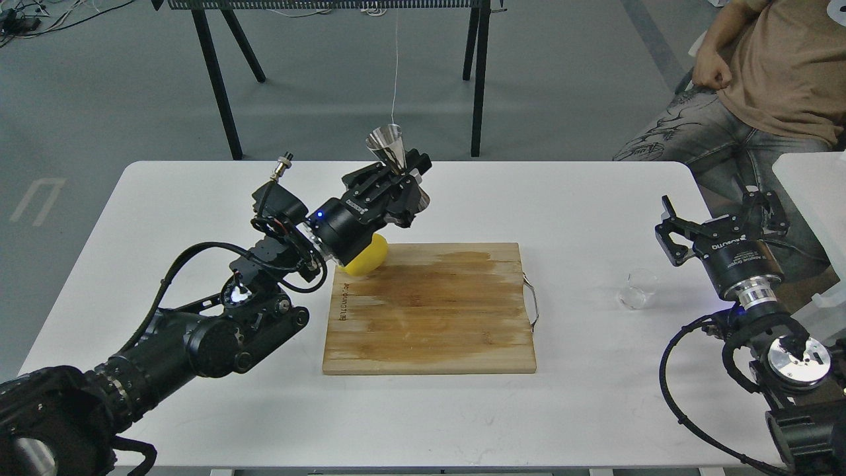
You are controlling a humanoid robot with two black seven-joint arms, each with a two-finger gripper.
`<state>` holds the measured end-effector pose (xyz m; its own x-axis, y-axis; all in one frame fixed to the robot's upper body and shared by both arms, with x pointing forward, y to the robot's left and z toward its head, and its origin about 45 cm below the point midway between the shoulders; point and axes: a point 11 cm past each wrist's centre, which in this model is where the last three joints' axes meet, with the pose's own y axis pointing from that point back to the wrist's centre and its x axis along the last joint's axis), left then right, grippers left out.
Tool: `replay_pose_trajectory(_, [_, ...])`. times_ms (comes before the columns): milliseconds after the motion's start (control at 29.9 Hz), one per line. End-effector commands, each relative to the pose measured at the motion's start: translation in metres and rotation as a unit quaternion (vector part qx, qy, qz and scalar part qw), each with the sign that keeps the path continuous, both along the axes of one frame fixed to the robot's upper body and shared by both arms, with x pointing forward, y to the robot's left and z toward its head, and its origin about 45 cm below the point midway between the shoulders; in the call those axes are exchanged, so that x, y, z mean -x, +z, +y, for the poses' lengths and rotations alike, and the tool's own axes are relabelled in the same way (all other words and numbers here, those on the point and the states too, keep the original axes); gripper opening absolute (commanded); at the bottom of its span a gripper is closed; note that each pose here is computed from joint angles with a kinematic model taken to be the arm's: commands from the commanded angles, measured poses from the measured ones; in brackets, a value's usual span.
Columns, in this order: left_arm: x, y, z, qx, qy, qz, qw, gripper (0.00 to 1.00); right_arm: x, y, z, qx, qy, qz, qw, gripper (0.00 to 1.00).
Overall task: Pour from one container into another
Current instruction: 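Lower the jigger onto the cutting board beside the lemon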
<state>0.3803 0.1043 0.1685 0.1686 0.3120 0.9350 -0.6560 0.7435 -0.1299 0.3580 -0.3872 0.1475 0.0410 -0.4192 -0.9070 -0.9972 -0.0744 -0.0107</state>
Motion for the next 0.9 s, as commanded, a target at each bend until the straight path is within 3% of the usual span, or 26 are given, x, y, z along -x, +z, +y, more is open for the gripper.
replay_pose_trajectory(0, [0.018, -0.013, -0.027, 0.001, -0.031, 0.016, 0.999, 0.08, 0.000, 0.000, 0.001, 0.000, 0.001, 0.000, 1.000, 0.98])
replay_pose_trajectory(134, [0.037, -0.027, -0.050, -0.001, -0.057, 0.033, 0.998, 0.08, 0.000, 0.000, 0.001, 0.000, 0.002, 0.000, 1.000, 0.98])
replay_pose_trajectory(501, [0.036, -0.081, -0.011, -0.102, -0.031, 0.062, 0.992, 0.08, 0.000, 0.000, 0.000, 0.001, 0.000, 0.000, 1.000, 0.98])
replay_pose_trajectory(869, [0.042, -0.089, -0.008, -0.104, -0.029, 0.073, 0.991, 0.10, 0.000, -0.001, 0.003, 0.001, 0.004, 0.002, 1.000, 0.98])
